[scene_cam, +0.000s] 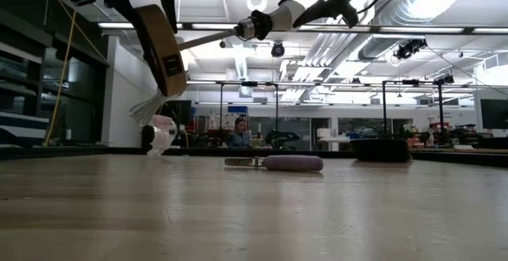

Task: Screw lightbulb
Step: Insert the light bulb into the lamp socket

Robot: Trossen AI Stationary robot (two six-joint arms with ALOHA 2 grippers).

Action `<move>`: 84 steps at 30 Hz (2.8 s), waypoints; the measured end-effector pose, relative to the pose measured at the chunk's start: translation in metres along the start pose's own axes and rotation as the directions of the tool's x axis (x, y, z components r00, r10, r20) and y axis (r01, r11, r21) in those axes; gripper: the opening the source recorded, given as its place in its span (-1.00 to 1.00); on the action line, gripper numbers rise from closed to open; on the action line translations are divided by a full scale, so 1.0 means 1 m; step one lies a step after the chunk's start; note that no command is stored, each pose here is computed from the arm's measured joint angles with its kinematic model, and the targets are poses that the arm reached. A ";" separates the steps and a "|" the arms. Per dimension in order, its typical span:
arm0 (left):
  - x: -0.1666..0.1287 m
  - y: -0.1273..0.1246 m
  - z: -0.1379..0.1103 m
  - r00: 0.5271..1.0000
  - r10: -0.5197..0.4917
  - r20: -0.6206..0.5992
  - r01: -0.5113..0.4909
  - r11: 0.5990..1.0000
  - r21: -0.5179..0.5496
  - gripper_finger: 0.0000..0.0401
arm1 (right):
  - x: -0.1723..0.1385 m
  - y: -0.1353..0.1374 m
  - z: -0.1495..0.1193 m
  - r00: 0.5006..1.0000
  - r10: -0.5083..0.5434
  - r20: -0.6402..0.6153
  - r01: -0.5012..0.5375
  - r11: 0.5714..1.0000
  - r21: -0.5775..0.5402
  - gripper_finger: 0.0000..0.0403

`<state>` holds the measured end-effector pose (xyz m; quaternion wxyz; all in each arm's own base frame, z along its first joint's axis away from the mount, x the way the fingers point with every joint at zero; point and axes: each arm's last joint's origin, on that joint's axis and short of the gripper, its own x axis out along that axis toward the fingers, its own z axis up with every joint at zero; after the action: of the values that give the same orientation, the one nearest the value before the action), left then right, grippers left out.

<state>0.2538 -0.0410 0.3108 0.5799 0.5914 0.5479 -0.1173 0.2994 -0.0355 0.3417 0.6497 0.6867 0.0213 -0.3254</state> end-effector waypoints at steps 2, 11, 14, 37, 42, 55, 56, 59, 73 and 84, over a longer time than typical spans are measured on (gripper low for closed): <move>0.000 0.000 0.000 1.000 0.000 0.000 0.000 1.000 -0.008 -0.04 | 0.000 0.000 0.000 1.000 0.000 0.000 0.000 1.000 -0.009 0.16; 0.000 0.000 0.000 1.000 -0.001 0.000 0.001 1.000 -0.016 -0.11 | 0.000 0.000 0.000 1.000 0.002 0.002 -0.001 0.999 -0.049 0.16; 0.000 0.000 0.000 1.000 -0.005 0.001 0.005 1.000 -0.013 -0.20 | -0.001 0.000 0.000 1.000 0.000 0.003 0.001 0.999 -0.052 0.16; 0.000 -0.001 0.000 1.000 -0.015 0.012 0.015 1.000 0.000 -0.46 | -0.001 -0.001 0.000 1.000 -0.012 0.018 0.013 0.998 -0.055 0.16; 0.000 -0.001 0.000 1.000 -0.014 0.011 0.014 1.000 0.007 -0.46 | -0.001 -0.001 0.000 1.000 -0.014 0.018 0.015 0.999 -0.052 0.16; -0.002 0.006 -0.001 0.998 0.058 -0.012 -0.059 0.997 -0.055 -0.46 | -0.003 -0.001 -0.004 0.998 -0.008 -0.069 -0.007 0.976 -0.216 0.51; -0.002 0.005 -0.002 0.998 0.059 -0.023 -0.060 0.997 -0.049 -0.46 | -0.003 -0.001 -0.004 0.998 -0.007 -0.070 -0.009 0.975 -0.224 0.58; -0.005 0.008 -0.002 0.997 0.081 -0.007 -0.082 0.996 -0.047 -0.46 | -0.003 0.000 -0.002 0.999 -0.008 -0.041 -0.001 0.977 -0.215 0.79; -0.034 -0.007 -0.026 0.996 0.030 0.089 0.003 0.939 -0.345 -0.46 | -0.027 0.008 0.003 0.993 0.053 -0.109 -0.110 0.780 -0.616 0.97; -0.050 -0.020 -0.016 0.969 0.213 0.123 -0.167 0.938 -0.304 -0.46 | -0.040 0.020 0.007 0.987 0.086 -0.137 -0.161 0.426 -0.890 0.97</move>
<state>0.2115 -0.0591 0.3431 0.7097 0.5391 0.4529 -0.0240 0.2736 -0.0289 0.3784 0.9355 0.2478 0.1635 -0.1915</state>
